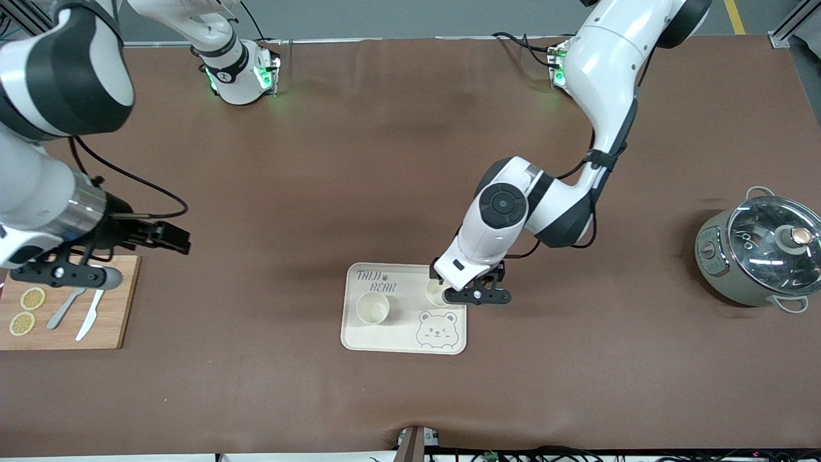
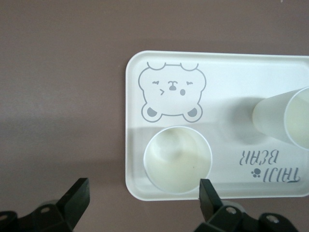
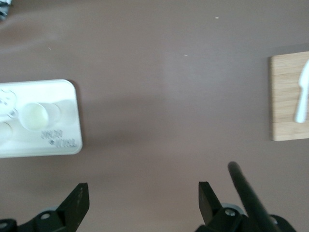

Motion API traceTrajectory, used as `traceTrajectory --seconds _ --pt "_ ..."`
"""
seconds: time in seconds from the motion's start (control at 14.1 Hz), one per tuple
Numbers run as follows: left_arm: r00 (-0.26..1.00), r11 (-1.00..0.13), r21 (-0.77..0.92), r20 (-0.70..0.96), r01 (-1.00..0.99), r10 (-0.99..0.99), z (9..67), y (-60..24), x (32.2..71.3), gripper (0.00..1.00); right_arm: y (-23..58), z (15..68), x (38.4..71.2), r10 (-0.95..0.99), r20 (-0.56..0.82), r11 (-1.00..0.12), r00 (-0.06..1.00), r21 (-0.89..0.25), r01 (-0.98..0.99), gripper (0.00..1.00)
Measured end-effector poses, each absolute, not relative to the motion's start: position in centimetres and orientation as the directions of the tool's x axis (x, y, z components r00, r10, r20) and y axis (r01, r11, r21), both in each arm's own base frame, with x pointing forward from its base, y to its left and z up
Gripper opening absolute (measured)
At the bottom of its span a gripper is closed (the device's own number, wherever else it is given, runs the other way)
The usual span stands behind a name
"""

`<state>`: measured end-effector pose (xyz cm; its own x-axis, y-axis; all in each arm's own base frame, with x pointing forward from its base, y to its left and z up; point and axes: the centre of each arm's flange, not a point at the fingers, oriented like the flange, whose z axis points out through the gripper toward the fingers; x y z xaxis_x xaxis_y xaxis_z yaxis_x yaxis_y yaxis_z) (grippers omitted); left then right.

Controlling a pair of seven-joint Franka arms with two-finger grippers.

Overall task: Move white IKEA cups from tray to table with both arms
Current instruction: 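Grasp the cup with the left gripper while the right gripper approaches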

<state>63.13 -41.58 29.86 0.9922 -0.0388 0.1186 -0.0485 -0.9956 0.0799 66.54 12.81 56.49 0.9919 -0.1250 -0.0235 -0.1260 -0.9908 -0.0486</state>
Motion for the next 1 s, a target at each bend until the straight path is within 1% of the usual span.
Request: traceTrajectory --seconds 0.28,0.57,1.0 --pt "0.988 -0.996 0.048 0.141 -0.075 -0.067 26.8 -42.0 63.2 1.00 18.1 51.9 67.7 -0.181 0.002 -0.981 0.984 -0.069 -0.180 1.00" --pt "0.985 -0.996 0.045 0.156 -0.082 -0.074 25.9 -41.9 63.4 1.00 22.5 47.9 68.5 -0.232 0.017 -0.970 0.973 -0.081 -0.230 1.00" --pt "0.980 -0.995 0.055 0.182 -0.088 -0.077 24.4 -41.9 63.7 1.00 28.7 41.6 68.9 -0.256 0.043 -0.962 0.966 -0.104 -0.251 1.00"
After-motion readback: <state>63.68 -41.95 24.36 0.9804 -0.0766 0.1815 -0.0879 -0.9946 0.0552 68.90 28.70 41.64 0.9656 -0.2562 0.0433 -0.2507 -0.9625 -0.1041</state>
